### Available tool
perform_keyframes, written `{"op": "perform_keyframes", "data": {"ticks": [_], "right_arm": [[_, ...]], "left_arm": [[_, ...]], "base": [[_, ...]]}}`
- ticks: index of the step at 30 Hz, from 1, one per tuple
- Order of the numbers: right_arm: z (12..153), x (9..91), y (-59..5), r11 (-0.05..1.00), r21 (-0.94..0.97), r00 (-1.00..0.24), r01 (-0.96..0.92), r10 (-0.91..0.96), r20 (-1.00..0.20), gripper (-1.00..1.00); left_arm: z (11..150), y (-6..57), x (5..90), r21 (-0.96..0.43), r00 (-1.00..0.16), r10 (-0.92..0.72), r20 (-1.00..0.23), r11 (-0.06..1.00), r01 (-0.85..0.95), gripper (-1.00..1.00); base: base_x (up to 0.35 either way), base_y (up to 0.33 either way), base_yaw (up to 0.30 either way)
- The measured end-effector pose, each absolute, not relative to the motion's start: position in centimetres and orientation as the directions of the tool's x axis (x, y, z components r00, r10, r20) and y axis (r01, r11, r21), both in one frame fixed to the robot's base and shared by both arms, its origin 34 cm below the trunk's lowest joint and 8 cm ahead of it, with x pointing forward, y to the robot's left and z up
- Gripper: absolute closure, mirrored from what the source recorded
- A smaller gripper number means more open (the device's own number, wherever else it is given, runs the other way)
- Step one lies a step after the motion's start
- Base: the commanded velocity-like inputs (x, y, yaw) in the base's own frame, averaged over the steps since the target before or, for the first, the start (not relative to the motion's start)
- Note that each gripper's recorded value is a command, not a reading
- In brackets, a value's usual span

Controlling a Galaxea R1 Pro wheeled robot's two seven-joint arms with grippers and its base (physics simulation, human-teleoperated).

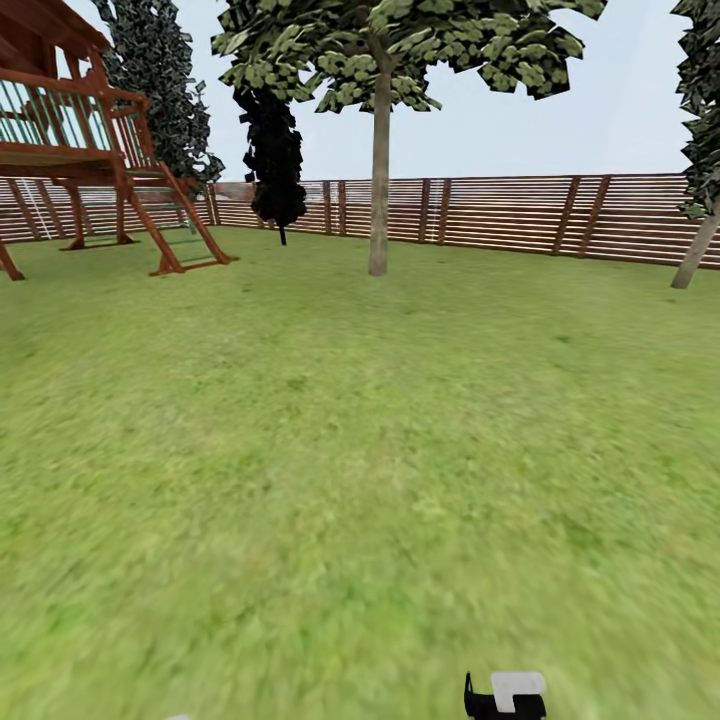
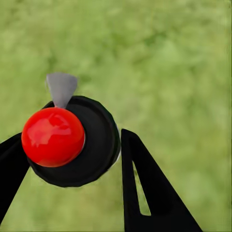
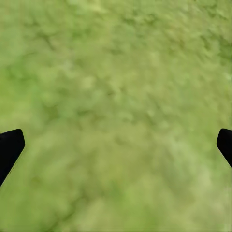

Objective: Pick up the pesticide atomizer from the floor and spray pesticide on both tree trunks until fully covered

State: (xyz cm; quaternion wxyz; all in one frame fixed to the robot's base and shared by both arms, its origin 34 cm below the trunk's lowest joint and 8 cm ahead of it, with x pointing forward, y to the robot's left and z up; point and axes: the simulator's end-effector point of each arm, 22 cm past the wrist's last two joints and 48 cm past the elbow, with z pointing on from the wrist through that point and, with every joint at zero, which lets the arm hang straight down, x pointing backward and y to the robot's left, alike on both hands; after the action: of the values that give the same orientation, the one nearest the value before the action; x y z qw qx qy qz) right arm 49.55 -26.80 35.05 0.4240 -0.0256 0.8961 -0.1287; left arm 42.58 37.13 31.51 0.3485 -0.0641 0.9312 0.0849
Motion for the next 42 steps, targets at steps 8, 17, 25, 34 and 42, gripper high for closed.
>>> {"op": "perform_keyframes", "data": {"ticks": [8,17,25,34,42], "right_arm": [[35.05,49.55,-26.80,0.966,-0.252,-0.639,0.063,-0.155,-0.753,-1.00],[35.04,49.55,-26.78,0.966,-0.252,-0.639,0.063,-0.155,-0.753,-1.00],[35.04,49.54,-26.90,0.965,-0.253,-0.640,0.065,-0.155,-0.753,-1.00],[35.04,49.53,-27.10,0.965,-0.256,-0.640,0.065,-0.156,-0.752,-1.00],[35.05,49.54,-27.16,0.964,-0.257,-0.640,0.065,-0.157,-0.752,-1.00]], "left_arm": [[31.52,37.12,42.60,0.114,-0.748,-0.060,-0.661,0.977,-0.178,1.00],[31.51,37.13,42.59,0.113,-0.749,-0.060,-0.660,0.977,-0.179,1.00],[31.52,37.13,42.60,0.113,-0.748,-0.060,-0.661,0.977,-0.178,1.00],[31.52,37.02,42.62,0.112,-0.748,-0.061,-0.661,0.978,-0.179,1.00],[31.56,37.09,42.66,0.113,-0.746,-0.060,-0.663,0.977,-0.179,1.00]], "base": [[0.338,0.000,0.000],[0.338,0.000,0.000],[0.337,0.000,0.000],[0.338,0.000,0.000],[0.338,0.000,0.000]]}}
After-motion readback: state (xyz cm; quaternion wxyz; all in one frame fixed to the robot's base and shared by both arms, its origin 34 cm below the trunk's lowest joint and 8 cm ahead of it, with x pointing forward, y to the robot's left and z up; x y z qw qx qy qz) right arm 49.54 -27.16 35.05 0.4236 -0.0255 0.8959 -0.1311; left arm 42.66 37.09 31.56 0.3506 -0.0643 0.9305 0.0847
